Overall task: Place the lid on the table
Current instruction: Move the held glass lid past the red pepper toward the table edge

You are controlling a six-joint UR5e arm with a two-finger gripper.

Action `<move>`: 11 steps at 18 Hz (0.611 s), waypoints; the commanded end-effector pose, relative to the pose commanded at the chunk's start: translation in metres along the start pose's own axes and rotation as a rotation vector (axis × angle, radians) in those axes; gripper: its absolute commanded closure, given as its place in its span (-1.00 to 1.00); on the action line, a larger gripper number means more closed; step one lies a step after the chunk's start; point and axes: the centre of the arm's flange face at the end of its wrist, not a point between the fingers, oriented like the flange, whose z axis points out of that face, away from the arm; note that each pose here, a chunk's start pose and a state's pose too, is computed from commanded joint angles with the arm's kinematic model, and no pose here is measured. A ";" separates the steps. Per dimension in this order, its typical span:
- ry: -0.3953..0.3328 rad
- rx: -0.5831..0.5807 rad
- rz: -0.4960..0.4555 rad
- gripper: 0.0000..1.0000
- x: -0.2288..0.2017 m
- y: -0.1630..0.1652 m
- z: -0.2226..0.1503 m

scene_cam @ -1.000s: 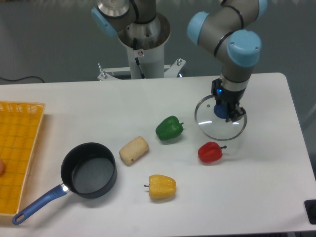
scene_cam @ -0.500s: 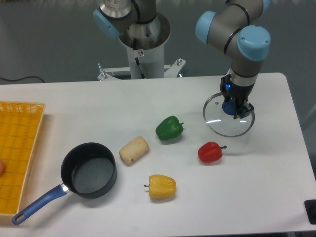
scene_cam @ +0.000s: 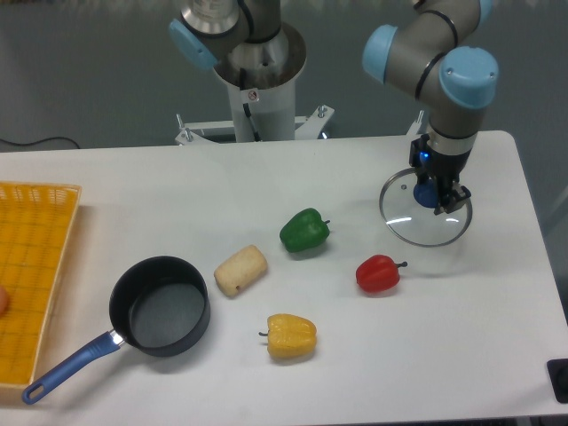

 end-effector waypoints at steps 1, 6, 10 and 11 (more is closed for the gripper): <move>0.001 0.001 -0.002 -0.25 -0.002 0.001 0.006; 0.005 0.000 -0.009 -0.25 -0.009 0.010 0.019; 0.013 0.001 -0.011 -0.25 -0.011 0.012 0.027; 0.018 0.004 -0.010 -0.25 -0.011 0.011 0.031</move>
